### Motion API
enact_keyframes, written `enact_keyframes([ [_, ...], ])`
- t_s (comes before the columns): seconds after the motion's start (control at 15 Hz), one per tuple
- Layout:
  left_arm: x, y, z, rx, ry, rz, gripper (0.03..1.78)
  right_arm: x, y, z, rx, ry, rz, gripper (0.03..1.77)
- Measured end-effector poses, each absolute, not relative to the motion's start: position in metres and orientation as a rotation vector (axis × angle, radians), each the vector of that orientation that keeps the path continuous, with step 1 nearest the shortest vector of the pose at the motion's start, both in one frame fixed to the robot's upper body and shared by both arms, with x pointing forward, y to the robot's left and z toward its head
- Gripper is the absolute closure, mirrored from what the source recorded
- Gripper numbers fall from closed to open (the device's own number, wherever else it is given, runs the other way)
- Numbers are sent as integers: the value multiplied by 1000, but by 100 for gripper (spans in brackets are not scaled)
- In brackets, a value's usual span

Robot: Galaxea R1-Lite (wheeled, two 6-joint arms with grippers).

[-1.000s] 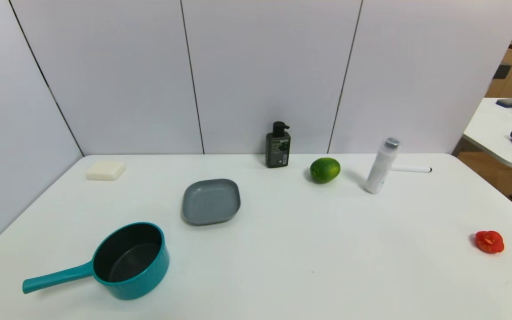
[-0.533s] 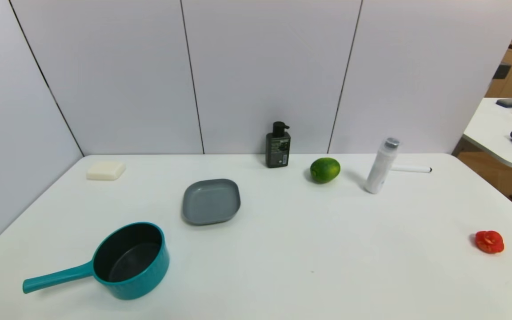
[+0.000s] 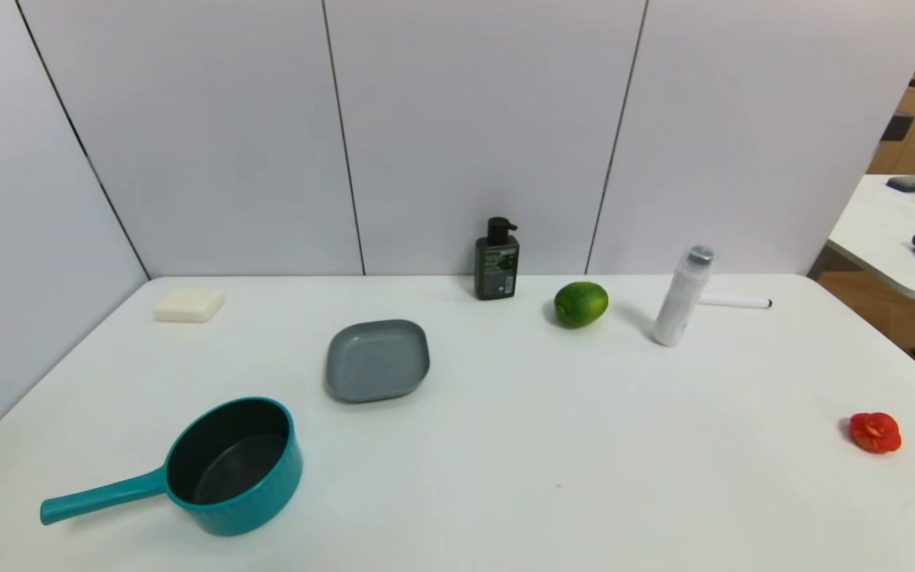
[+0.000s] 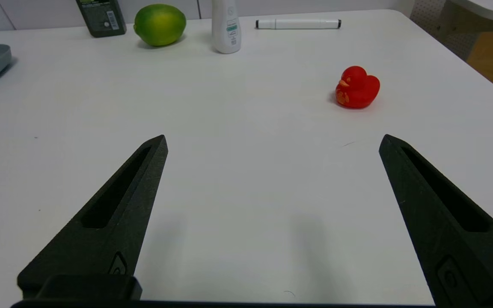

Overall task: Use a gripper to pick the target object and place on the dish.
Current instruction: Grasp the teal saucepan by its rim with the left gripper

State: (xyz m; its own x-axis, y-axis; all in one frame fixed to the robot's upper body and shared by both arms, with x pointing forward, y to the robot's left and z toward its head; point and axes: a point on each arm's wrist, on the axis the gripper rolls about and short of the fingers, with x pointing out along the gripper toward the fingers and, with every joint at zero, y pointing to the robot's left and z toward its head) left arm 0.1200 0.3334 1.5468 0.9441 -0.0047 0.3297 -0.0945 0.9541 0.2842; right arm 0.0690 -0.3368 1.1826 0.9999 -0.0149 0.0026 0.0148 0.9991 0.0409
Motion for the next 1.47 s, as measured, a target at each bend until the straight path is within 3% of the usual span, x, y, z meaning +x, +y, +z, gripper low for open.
enact_keyframes([
  [0.2, 176, 333, 1556, 383, -43, -2, 12, 69, -337, 1183, 41, -3, -14, 9],
  [0.47, 226, 332, 1507, 421, 535, -138, 12, 69, -337, 1183, 41, -3, -15, 9],
  [0.73, 242, 330, 1471, 410, 927, -242, 12, 69, -337, 1183, 41, -3, -15, 9],
  [1.07, 285, 319, 1439, 373, 1130, -382, 12, 69, -337, 1183, 41, -3, -15, 9],
  [1.47, 347, 309, 1398, 343, 1250, -453, 12, 69, -337, 1183, 41, -3, -15, 9],
])
